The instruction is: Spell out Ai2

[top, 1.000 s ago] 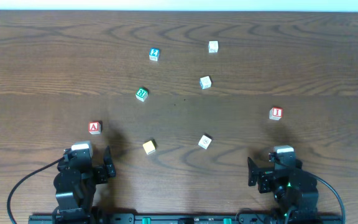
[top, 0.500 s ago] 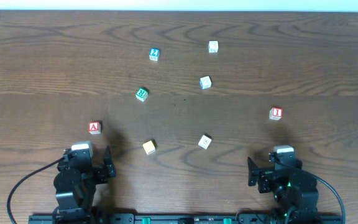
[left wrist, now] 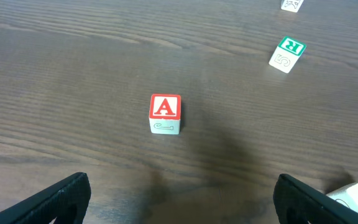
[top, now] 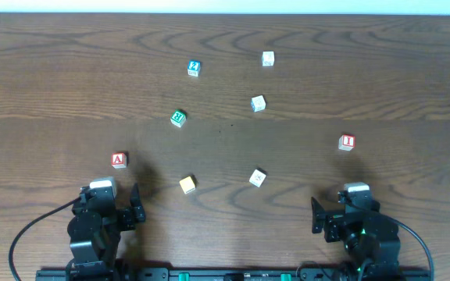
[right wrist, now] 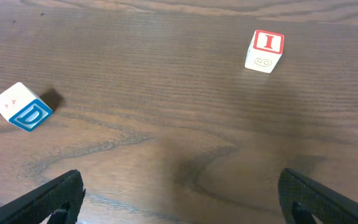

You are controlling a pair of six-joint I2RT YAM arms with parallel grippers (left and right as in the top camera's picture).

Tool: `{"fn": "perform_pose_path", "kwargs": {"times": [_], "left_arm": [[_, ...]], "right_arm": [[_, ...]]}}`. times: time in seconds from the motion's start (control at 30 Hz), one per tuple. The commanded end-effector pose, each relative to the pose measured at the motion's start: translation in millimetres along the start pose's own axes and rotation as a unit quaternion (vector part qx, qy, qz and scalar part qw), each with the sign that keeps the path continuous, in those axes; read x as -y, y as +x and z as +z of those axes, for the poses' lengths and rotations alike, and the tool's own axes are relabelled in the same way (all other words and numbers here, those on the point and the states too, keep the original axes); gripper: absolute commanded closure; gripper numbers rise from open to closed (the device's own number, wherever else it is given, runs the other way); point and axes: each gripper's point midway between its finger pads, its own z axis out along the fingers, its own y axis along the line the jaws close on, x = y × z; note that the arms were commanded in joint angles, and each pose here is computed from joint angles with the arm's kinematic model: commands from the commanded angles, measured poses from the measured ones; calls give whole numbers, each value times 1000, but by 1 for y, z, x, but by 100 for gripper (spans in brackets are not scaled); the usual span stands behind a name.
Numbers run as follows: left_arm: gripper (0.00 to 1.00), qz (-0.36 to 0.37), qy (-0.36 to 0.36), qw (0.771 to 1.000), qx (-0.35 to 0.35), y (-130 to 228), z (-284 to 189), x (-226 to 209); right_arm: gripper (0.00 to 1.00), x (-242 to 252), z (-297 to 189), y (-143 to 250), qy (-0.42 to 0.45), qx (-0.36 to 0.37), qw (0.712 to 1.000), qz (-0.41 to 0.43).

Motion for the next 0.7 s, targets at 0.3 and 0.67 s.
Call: {"fn": "perform_pose_path", "kwargs": {"times": [0.3,0.67], "left_arm": [[5,4,2,1000,1,1,1,1],[5,4,2,1000,1,1,1,1]], "right_arm": [[1,0,2,2,0,0,1000,-5],[1,-22,-3,-37,-72,74,991,85]]}}
